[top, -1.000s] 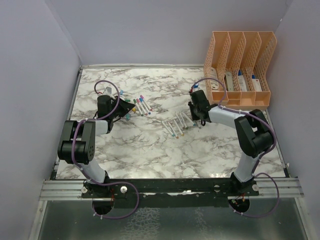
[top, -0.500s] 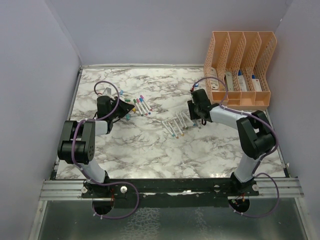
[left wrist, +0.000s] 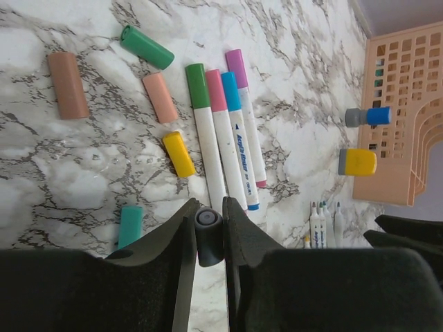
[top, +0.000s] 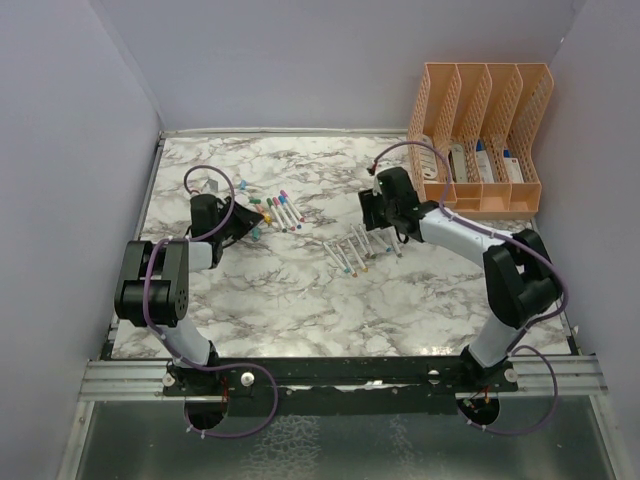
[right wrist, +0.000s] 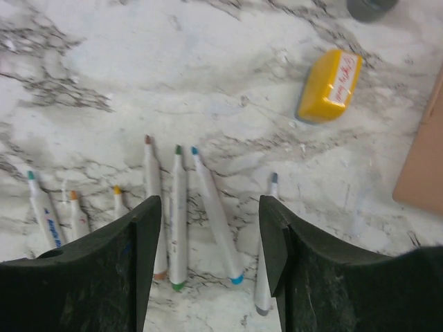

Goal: Open the pen caps

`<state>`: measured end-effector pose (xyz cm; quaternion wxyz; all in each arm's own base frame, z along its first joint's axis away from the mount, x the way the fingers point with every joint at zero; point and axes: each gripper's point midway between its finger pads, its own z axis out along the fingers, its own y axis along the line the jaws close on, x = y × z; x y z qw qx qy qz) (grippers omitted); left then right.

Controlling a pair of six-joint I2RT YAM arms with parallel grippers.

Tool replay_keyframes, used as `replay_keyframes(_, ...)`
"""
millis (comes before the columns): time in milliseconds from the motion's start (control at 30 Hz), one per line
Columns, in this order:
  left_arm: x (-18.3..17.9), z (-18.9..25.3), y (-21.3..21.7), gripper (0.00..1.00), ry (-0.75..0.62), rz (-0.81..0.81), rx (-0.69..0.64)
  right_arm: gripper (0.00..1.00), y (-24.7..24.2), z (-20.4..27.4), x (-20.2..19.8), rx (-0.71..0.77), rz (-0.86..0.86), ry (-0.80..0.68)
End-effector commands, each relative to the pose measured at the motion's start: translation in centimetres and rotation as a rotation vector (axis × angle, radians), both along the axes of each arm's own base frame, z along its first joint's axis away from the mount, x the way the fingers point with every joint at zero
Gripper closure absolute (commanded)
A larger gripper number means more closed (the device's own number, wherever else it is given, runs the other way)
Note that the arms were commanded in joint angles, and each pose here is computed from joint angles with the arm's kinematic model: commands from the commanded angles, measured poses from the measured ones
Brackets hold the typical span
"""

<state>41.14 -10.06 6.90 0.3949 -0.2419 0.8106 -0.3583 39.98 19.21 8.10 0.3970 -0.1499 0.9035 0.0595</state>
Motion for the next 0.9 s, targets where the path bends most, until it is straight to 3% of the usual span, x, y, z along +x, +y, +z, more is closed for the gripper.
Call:
replay_keyframes(0,0.0,-1.1,1.1,0.73,0.016,0.027,0.029,0.4,5.3,2.9,1.3,0.063,0.131,-0.076)
replay_keyframes(133,-0.2,-2.3,1.4,0.62,0.047,0.031,0.026,0.35,8.1,3.7,2.0,0.103,0.19,-0.101)
replay_keyframes(467,-0.3,0.4,2.8,0.58,-0.01,0.07,0.008,0.31,15.7,4.2,4.5,0.167,0.339,-0.135)
replay_keyframes(600,-0.9,2.8,3.0,0.36,-0.086,0.068,0.032,0.31,18.5,2.9,5.7,0.151,0.37,-0.123)
replay_keyframes(733,-1.6,5.3,3.1,0.02,-0.16,0.072,0.049,0.31,20.4,1.6,6.8,0.117,0.379,-0.125)
replay_keyframes(867,-2.3,6.7,3.0,0.01,-0.192,0.074,0.028,0.31,21.2,-0.3,7.6,0.069,0.37,-0.123)
